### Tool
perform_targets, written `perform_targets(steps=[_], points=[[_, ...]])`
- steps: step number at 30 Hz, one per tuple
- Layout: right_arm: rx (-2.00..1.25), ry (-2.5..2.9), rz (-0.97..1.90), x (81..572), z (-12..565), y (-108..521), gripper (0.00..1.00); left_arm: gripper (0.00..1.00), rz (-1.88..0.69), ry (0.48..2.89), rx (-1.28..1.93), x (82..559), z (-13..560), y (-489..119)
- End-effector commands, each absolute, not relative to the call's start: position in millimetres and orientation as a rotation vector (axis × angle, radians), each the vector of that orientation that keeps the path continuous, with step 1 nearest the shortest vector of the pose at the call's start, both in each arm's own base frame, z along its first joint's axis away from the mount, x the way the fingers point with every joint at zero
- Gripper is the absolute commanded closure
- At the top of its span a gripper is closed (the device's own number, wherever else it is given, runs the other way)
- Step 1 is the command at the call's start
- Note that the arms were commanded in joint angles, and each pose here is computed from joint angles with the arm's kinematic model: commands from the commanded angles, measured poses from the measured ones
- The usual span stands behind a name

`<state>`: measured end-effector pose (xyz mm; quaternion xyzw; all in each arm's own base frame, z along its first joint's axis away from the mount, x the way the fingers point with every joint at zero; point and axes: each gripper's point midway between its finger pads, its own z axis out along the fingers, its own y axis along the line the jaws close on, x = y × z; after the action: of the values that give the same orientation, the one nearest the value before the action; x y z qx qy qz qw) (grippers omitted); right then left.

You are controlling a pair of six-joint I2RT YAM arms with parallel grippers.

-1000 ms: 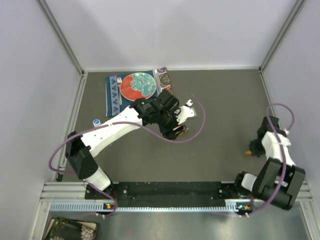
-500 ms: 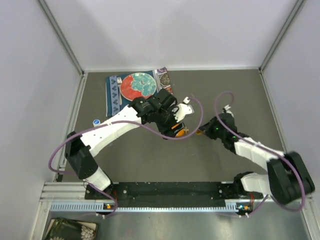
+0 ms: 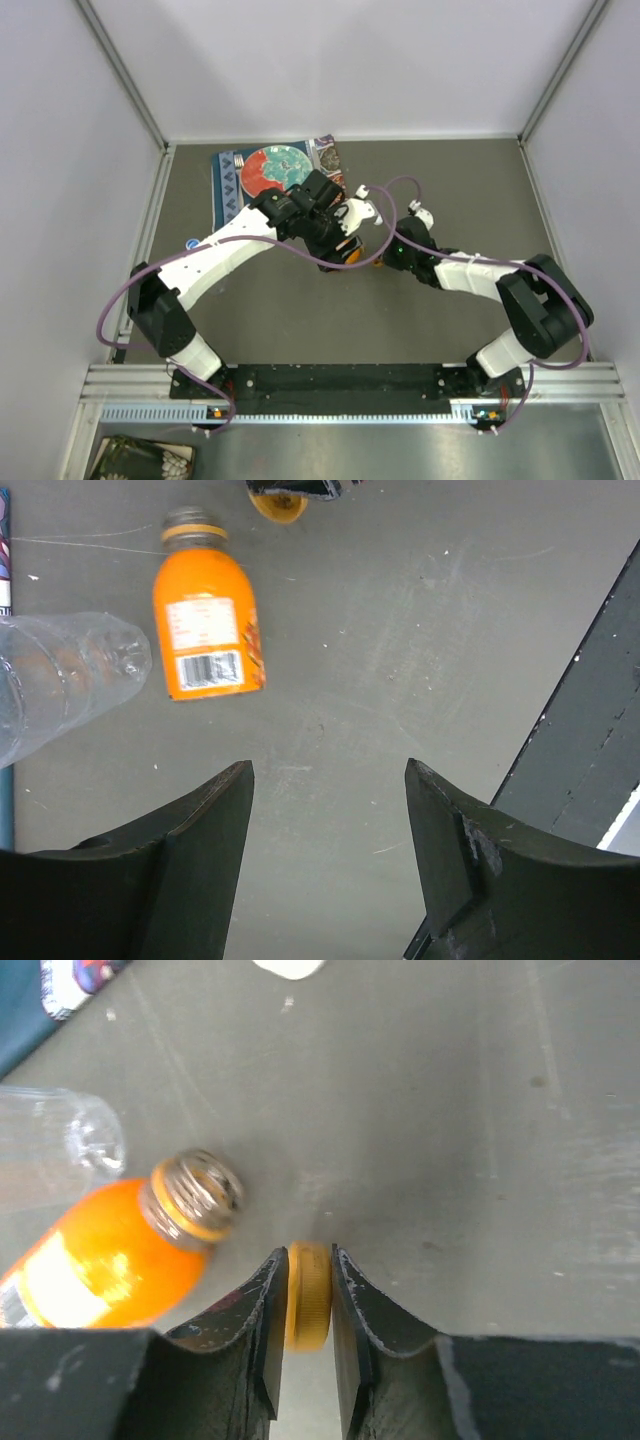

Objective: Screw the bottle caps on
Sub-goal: Pick up the bottle cap from the center of the board.

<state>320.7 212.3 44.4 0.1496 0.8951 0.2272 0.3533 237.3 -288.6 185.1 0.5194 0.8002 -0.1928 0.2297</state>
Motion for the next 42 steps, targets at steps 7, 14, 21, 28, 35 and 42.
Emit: perform_targets(steps=[7,14,21,28,35,42], points=[[0.363,2.406,0.318,302,32,176,0.61,0.32,-0.522,2.188,1.412,238,188,-287],[0.378,2.311,0.331,306,69,169,0.52,0.31,-0.541,2.185,1.413,237,183,-290],[0.519,2.074,0.342,302,167,121,0.48,0.32,-0.582,2.214,1.41,253,169,-316],[0.608,1.954,0.287,285,209,63,0.48,0.33,-0.585,2.187,1.44,276,152,-372],[0.61,1.821,0.264,273,243,44,0.48,0.34,-0.56,2.149,1.469,300,125,-418],[0.625,1.787,0.304,266,246,43,0.47,0.37,-0.5,2.147,1.488,314,88,-431]])
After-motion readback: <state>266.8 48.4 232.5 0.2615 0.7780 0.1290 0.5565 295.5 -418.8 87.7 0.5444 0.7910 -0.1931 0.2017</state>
